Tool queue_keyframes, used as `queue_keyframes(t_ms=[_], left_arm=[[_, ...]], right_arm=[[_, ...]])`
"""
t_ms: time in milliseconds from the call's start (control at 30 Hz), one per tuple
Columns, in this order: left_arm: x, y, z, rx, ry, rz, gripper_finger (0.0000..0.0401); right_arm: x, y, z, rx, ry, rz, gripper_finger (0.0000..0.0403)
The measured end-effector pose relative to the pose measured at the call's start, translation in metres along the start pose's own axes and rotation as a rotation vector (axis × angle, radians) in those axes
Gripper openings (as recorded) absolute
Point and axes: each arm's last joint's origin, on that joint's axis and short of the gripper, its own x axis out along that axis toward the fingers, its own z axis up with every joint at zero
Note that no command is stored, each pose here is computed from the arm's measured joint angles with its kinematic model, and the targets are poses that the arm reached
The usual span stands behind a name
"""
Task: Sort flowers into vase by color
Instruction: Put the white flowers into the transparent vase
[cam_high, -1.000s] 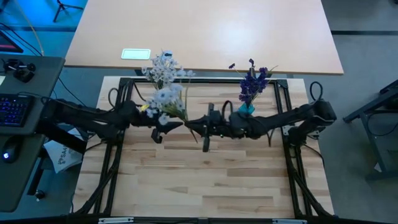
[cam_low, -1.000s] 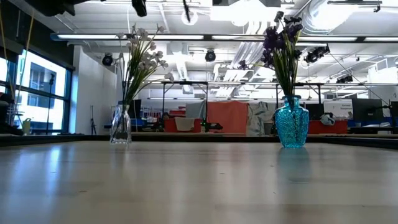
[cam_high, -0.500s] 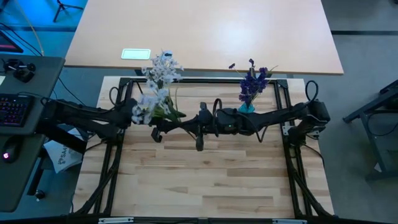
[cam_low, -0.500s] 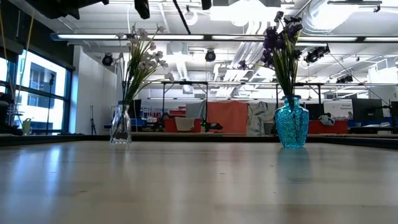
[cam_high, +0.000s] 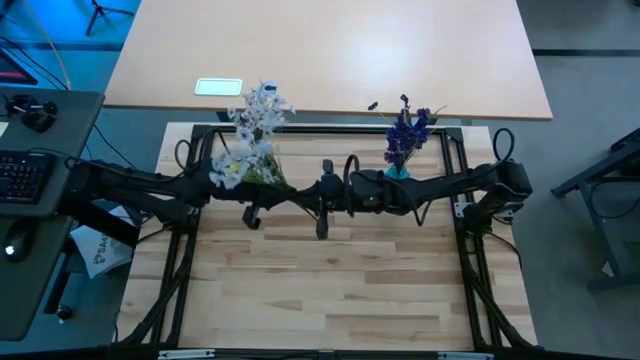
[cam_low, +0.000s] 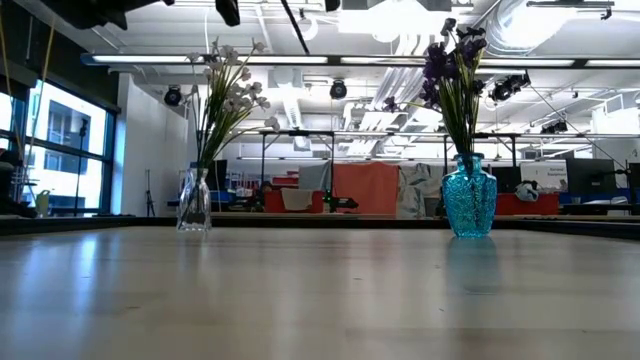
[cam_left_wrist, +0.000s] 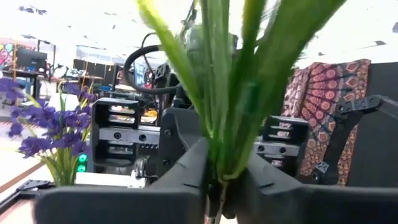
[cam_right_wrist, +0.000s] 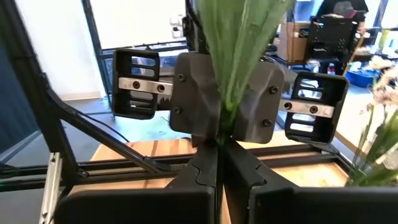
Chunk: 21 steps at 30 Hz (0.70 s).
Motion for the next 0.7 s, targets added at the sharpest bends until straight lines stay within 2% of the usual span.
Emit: queue_keyframes(t_ms=[67,200,267,367,600,700], left_arm=[[-0.001,0.0,0.001,0.0,-0.005,-0.005,0.0011],[-0.004,0.004,0.005,-0.01,-0.003,0.009,0.0006],[-0.008,0.008,0.008,0.003,0.007,0.029,0.0003],[-0.019,0.013,0.016,0.026,0.03,0.084,0.0002],[-0.06,0.023,0.028,0.042,0.169,0.326,0.0001],[-0.081,0.027,0.026,0.015,0.251,0.568,0.0001]], right_arm=[[0.0,0.001,0.001,-0.009,-0.007,0.024,0.0001],[-0.001,0.005,0.0,0.052,0.006,0.031,0.0026],[-0.001,0.004,0.0,0.087,0.008,0.018,0.0055],[-0.004,0.003,0.003,0.078,0.001,-0.027,0.0116],[-0.036,-0.005,0.043,-0.022,-0.11,-0.212,0.026],[-0.05,-0.01,0.052,-0.048,-0.093,-0.304,0.0294]])
